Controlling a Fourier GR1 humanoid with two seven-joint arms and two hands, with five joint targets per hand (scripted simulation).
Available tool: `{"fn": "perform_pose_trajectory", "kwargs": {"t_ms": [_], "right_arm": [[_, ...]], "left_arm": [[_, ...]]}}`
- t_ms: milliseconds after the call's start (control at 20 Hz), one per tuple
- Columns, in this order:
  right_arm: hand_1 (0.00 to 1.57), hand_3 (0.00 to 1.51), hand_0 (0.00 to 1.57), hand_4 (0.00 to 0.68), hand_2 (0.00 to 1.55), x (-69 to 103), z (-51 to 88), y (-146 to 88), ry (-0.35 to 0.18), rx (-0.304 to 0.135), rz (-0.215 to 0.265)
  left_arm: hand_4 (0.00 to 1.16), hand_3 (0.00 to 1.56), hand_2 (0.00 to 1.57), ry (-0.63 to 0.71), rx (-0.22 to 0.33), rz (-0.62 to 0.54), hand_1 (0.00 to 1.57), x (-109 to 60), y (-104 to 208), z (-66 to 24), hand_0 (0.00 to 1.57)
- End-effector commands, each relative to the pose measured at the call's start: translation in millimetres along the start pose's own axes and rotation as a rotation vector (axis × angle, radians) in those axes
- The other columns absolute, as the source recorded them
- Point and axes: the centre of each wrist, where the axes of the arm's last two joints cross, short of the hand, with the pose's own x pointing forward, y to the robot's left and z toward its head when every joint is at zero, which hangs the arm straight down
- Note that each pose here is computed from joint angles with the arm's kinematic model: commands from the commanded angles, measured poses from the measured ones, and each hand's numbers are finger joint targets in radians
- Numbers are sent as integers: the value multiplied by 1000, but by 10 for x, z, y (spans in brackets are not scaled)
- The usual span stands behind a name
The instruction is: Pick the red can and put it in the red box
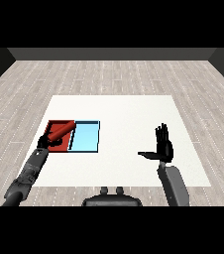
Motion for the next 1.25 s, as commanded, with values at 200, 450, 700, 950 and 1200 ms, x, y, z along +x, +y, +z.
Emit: {"fn": "perform_pose_trajectory", "kwargs": {"t_ms": [200,450,700,950,1200], "right_arm": [[0,0,0,0,0,-55,-104,-69,-34,-4,-9],[0,0,0,0,0,-202,-70,9,-27,2,-26],[0,0,0,0,0,-140,-130,41,-32,32,-46],[0,0,0,0,0,-163,-54,-8,-37,56,-23],[0,0,0,0,0,-266,-67,30,-36,99,-5]], "left_arm": [[197,0,0,78,-190,-172,0,-98,-2,-40,0],[0,0,0,50,-49,62,0,-35,97,-93,0],[0,0,959,-346,-44,557,1022,431,168,-164,1022],[0,0,0,-647,-170,1014,0,953,-292,17,0],[0,0,0,-787,-306,1099,0,705,-827,465,0]]}}
